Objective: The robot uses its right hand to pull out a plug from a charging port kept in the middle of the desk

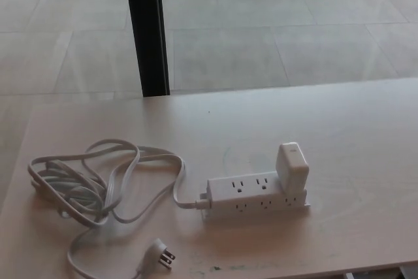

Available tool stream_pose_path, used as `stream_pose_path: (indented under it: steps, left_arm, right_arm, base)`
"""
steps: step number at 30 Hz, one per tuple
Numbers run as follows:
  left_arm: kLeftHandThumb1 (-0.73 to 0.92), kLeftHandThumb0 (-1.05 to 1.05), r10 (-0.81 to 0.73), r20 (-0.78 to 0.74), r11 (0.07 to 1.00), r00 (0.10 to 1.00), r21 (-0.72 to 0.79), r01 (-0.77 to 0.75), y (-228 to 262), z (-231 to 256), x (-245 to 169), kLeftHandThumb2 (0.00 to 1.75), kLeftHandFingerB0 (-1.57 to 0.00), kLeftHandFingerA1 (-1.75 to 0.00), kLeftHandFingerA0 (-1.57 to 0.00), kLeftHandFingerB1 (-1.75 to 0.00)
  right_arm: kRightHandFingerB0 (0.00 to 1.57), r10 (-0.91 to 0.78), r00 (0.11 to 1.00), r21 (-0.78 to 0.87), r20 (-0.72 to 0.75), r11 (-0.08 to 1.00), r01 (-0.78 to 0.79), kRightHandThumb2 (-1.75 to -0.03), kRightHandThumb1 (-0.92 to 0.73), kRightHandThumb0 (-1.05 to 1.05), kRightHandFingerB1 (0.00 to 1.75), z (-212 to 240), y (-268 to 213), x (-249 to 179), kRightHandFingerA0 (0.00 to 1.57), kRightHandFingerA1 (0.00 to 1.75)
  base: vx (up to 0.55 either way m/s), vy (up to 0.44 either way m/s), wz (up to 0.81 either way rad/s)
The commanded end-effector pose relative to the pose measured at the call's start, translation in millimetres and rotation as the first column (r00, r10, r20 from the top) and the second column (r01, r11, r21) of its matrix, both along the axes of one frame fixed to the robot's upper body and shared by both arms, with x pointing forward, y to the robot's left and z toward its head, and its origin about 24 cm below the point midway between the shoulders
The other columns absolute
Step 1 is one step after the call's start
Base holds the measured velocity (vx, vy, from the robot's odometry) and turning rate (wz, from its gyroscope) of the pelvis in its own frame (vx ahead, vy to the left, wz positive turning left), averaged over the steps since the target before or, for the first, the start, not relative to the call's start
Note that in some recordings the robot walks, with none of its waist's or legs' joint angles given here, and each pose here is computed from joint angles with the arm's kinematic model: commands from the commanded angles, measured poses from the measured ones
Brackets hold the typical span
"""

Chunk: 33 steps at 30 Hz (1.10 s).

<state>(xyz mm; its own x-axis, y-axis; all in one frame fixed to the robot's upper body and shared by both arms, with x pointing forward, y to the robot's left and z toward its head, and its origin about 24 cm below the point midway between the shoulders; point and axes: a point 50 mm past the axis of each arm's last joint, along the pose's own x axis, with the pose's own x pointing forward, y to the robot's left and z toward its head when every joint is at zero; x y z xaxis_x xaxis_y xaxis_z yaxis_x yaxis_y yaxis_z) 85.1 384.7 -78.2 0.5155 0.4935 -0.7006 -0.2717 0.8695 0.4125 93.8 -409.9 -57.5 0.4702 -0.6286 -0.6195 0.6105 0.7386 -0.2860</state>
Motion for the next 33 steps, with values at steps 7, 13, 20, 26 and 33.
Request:
stream_pose_path:
  steps: [7,13,20,26,33]
  left_arm:
    - [0.92,-0.89,0.108,0.195,0.994,0.975,-0.056,-0.099,32.4,30.5,3.1,0.84,-0.24,-0.53,-0.59,-0.39]
    - [0.91,-0.91,0.118,0.197,0.992,0.973,-0.063,-0.107,29.0,27.3,2.8,0.87,-0.24,-0.53,-0.59,-0.39]
    - [0.92,-0.9,0.13,0.199,0.99,0.971,-0.072,-0.118,29.5,26.5,3.8,0.84,-0.25,-0.53,-0.6,-0.38]
    - [0.92,-0.88,0.124,0.2,0.991,0.972,-0.067,-0.113,29.9,27.2,4.1,0.84,-0.25,-0.53,-0.62,-0.39]
    - [0.92,-0.88,0.117,0.201,0.992,0.973,-0.064,-0.106,30.1,28.1,5.1,0.84,-0.25,-0.53,-0.6,-0.38]
  right_arm:
    - [0.52,0.141,0.774,-0.222,0.617,0.975,-0.001,-0.83,-0.36,-0.91,0.71,149.1,-33.1,83.6,1.06,0.92]
    - [0.27,0.519,0.565,-0.494,0.641,0.843,-0.214,-0.6,-0.63,-0.71,0.31,259.9,28.0,153.9,0.89,1.12]
    - [0.18,0.809,0.369,-0.677,0.458,0.586,-0.446,-0.59,-0.55,-0.74,0.28,306.3,95.5,201.9,0.83,1.29]
    - [0.18,0.938,0.223,-0.724,0.267,0.348,-0.596,-0.8,-0.46,-0.86,0.38,311.2,152.7,228.0,0.97,1.32]
    - [0.1,0.994,0.112,-0.725,-0.008,0.071,-0.685,-0.83,-0.47,-0.85,0.38,293.8,188.9,240.0,0.95,1.42]
  base:
    - [0.0,0.0,0.0]
    - [0.0,0.0,0.0]
    - [0.0,0.0,0.0]
    - [0.0,0.0,0.0]
    - [0.0,0.0,0.0]
